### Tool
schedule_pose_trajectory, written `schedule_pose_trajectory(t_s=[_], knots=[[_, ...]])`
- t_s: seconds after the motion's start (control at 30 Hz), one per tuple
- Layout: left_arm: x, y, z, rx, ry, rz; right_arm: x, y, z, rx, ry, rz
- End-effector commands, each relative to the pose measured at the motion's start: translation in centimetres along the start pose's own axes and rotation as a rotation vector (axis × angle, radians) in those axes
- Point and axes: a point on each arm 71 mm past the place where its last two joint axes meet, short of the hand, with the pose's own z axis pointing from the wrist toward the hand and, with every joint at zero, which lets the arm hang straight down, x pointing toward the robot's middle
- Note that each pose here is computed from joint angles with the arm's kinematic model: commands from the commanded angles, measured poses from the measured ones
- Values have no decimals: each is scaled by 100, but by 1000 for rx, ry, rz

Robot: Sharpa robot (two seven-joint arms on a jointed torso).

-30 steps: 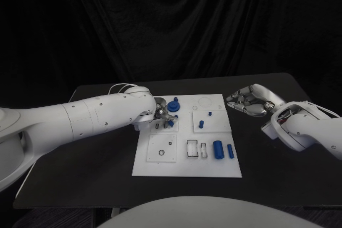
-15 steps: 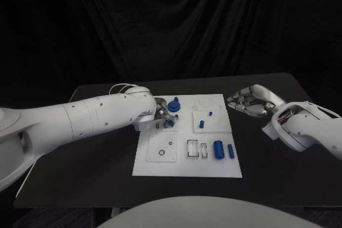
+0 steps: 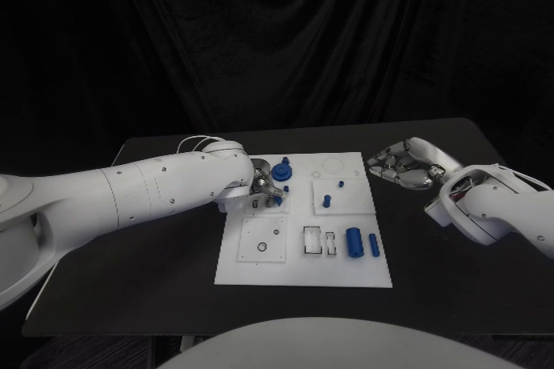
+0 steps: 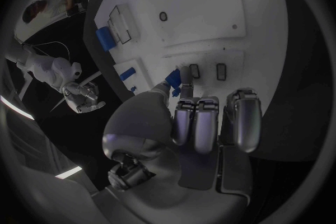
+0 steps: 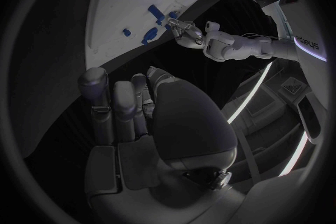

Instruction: Assemble the parts on the task board

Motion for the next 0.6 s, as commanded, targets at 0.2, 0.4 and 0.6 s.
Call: schedule_pose_trajectory(t_s=[0.2,0.4,0.6], knots=[[20,-9,3,8,9,1,23,-29,0,24,15,1],[17,0,1,9,6,-1,33,-40,-1,29,20,1],[17,10,-2,9,6,-2,50,-57,-6,37,27,2]])
